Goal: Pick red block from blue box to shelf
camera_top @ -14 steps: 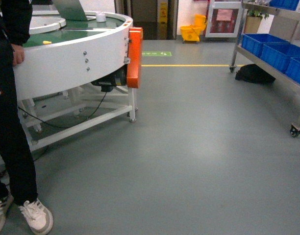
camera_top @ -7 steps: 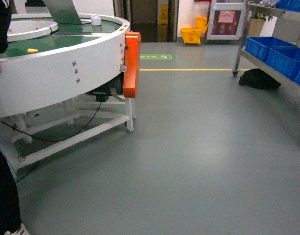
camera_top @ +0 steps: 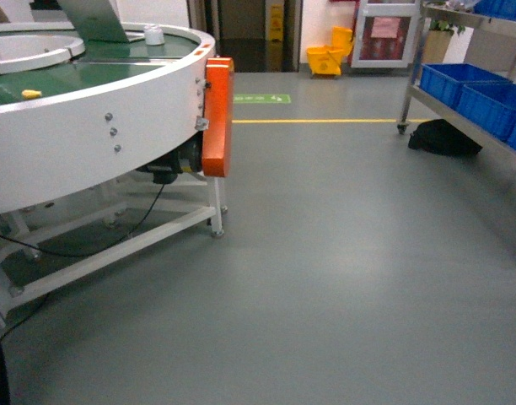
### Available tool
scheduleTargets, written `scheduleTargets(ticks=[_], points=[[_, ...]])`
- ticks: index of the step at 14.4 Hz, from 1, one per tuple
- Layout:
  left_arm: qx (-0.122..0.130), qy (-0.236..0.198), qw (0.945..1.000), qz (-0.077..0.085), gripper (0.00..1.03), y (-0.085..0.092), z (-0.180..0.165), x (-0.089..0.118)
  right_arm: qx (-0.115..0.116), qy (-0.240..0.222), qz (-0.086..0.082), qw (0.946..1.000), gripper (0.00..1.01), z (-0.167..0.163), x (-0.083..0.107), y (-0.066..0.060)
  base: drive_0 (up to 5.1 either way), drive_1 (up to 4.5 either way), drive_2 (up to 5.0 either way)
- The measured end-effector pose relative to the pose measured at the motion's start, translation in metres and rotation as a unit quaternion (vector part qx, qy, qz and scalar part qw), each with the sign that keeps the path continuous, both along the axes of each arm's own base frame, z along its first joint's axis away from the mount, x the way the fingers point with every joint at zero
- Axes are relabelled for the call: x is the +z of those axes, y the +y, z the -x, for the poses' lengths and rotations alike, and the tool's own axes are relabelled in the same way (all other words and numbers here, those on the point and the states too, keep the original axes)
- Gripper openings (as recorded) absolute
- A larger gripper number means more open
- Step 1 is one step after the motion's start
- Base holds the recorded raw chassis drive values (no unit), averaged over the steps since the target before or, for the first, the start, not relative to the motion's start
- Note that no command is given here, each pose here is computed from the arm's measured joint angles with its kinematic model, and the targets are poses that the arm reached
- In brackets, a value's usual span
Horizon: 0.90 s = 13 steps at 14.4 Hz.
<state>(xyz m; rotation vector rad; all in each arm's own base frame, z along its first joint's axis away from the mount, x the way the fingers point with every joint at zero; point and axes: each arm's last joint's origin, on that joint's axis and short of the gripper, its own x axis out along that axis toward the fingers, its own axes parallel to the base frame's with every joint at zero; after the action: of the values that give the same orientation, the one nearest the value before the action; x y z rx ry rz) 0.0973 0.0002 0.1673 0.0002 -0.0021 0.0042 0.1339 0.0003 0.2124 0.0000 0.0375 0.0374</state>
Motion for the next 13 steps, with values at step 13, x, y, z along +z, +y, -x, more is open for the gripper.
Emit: scheduleTargets(ticks=[13], points=[[-0.002, 0.0, 1.0, 0.0, 0.98, -0.0001, 0.0, 0.0, 0.0, -0.003, 0.0, 1.0, 0.23, 0.0006, 0.0008, 0.0, -1.6, -1.61, -1.6]])
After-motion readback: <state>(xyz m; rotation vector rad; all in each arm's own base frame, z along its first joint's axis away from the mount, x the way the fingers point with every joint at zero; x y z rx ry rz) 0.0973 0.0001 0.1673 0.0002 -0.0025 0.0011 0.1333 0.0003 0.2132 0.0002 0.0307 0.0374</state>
